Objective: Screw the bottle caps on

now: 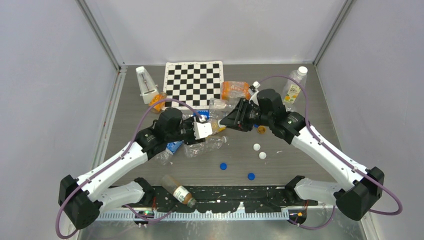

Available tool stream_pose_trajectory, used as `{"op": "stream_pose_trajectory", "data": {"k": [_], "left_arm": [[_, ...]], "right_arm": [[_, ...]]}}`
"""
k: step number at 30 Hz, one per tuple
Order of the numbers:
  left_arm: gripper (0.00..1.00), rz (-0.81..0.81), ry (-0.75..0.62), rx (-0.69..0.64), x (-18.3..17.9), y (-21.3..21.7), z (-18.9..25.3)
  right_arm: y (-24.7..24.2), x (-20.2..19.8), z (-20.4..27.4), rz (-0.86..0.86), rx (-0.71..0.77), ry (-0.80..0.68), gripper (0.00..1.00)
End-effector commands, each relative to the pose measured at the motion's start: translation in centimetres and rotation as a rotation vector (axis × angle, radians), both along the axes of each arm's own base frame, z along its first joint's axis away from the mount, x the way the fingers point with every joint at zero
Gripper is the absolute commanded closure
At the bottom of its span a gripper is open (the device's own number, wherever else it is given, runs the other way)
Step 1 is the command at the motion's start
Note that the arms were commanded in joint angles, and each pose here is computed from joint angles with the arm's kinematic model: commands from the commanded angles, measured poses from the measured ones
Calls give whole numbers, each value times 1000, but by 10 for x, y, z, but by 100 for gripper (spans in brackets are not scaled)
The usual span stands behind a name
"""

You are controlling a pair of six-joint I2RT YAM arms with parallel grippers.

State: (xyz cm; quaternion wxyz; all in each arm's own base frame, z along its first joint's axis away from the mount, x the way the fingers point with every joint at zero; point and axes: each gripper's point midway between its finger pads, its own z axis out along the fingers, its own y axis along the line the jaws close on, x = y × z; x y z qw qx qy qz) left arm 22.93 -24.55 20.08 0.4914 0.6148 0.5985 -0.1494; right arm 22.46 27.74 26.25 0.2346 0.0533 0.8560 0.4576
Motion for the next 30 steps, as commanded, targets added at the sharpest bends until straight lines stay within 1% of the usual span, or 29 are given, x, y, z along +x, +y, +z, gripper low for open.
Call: {"op": "stream_pose_trajectory", "data": {"k": [1, 4, 5, 6, 7, 8, 9, 10, 11, 12, 13, 14, 15, 16, 17, 18, 19, 20, 21, 22, 23, 24, 25, 26, 27, 30], "left_arm": [[100, -46, -112, -66, -2, -11, 30], [100, -35, -108, -55, -1, -8, 28], [100, -35, -99, -54, -1, -9, 28], [100, -34, -91, -58, -2, -9, 28], [100, -34, -84, -65, -2, -10, 28], [100, -35, -74, -73, -3, -11, 28], [100, -41, -67, -79, -4, -13, 28], [100, -46, -57, -84, -5, -14, 28], [100, -51, -49, -87, -6, -16, 27], [100, -59, -41, -88, -7, -17, 27], [100, -66, -28, -86, -9, -18, 26], [100, -74, -20, -84, -11, -19, 25], [100, -81, -11, -82, -12, -19, 25], [100, -87, -5, -84, -13, -20, 25], [100, -93, -1, -87, -15, -20, 26], [100, -98, 4, -89, -16, -21, 25], [100, -105, 7, -93, -17, -22, 26], [100, -113, 14, -97, -19, -23, 26], [100, -121, 18, -100, -20, -24, 27], [100, -127, 23, -101, -21, -25, 27], [100, -133, 28, -103, -22, -25, 28], [100, -138, 32, -104, -23, -26, 28], [100, -144, 34, -106, -24, -27, 28], [100, -149, 38, -107, -25, -27, 28], [100, -154, 42, -106, -26, -27, 28], [100, -170, 53, -106, -28, -29, 27]], "right_arm": [[-13, 31, 8, -260, 84, 58, 97], [-16, 31, 20, -232, 58, -29, 91], [-17, 30, 25, -217, 60, -57, 85], [-17, 30, 31, -183, 46, -124, 80], [-18, 30, 39, -164, 49, -182, 70], [-20, 30, 42, -134, 16, -263, 66], [-23, 29, 50, -117, 23, -339, 57], [-26, 28, 54, -70, -19, -455, 43], [-27, 23, 60, -4, -40, -601, 38], [-28, 19, 63, 34, -53, -683, 25], [-30, 11, 69, 107, -77, -838, 19], [-33, 5, 75, 130, -87, -907, 8], [-35, 4, 72, 173, -135, -971, 6], [-36, 3, 71, 191, -157, -993, 4], [-36, -1, 68, 252, -196, -1036, 4], [-36, -4, 68, 282, -208, -1061, 3], [-35, -10, 66, 350, -225, -1120, 3], [-32, -20, 66, 410, -215, -1167, 3], [-34, -21, 62, 461, -257, -1238, 3], [-34, -24, 62, 490, -269, -1275, 3], [-36, -23, 58, 526, -318, -1324, 4], [-37, -24, 54, 562, -337, -1347, 5], [-40, -25, 48, 628, -394, -1392, 6], [-40, -29, 38, 684, -405, -1375, 8], [-41, -29, 41, 715, -431, -1425, 9], [-39, -31, 36, 792, -446, -1459, 12]]}}
